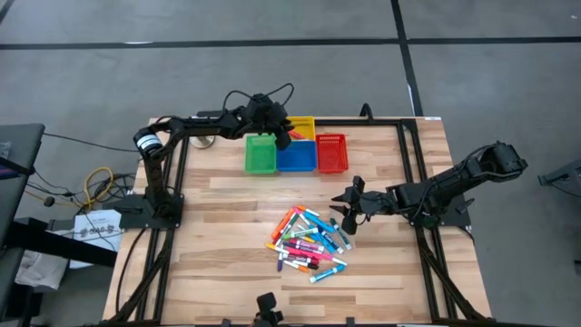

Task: Pick & Place Markers
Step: Put the top large blue highlighter pen into the yellow bin

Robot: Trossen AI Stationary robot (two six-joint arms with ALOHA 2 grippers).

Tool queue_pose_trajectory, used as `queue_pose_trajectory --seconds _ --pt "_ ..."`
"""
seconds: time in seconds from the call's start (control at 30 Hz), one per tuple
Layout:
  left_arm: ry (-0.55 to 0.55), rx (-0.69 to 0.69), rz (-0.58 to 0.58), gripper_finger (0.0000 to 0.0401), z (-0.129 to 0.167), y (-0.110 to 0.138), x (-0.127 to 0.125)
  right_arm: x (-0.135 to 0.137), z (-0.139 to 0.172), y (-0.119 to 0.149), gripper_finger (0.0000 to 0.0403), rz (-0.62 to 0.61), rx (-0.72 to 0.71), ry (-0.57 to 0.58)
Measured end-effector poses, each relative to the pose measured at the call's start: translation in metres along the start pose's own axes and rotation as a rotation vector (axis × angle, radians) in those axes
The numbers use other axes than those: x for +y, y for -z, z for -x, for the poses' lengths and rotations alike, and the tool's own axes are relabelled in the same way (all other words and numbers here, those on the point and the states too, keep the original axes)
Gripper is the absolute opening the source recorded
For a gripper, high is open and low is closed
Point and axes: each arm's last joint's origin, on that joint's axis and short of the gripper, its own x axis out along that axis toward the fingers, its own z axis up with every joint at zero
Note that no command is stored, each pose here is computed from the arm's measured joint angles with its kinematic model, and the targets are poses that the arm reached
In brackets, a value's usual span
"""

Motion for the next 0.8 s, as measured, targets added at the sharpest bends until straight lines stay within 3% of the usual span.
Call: queue_pose_trajectory --seconds 0.2,0.4,0.57,0.8 --pt "-0.066 0.079 -0.030 0.0108 0.026 -0.013 -0.016 0.000 0.000 0.000 0.0107 -0.001 0.000 0.000" --pt "-0.003 0.080 -0.029 0.0108 0.074 -0.015 -0.051 0.000 0.000 0.000 0.0107 -0.021 0.000 0.000" --pt "0.076 0.067 0.000 0.0108 0.116 0.010 -0.086 0.000 0.000 0.000 0.0107 -0.030 -0.001 0.000" --pt "0.176 0.003 0.113 0.0108 0.151 0.070 -0.125 0.000 0.000 -0.001 0.0107 -0.080 -0.005 -0.003"
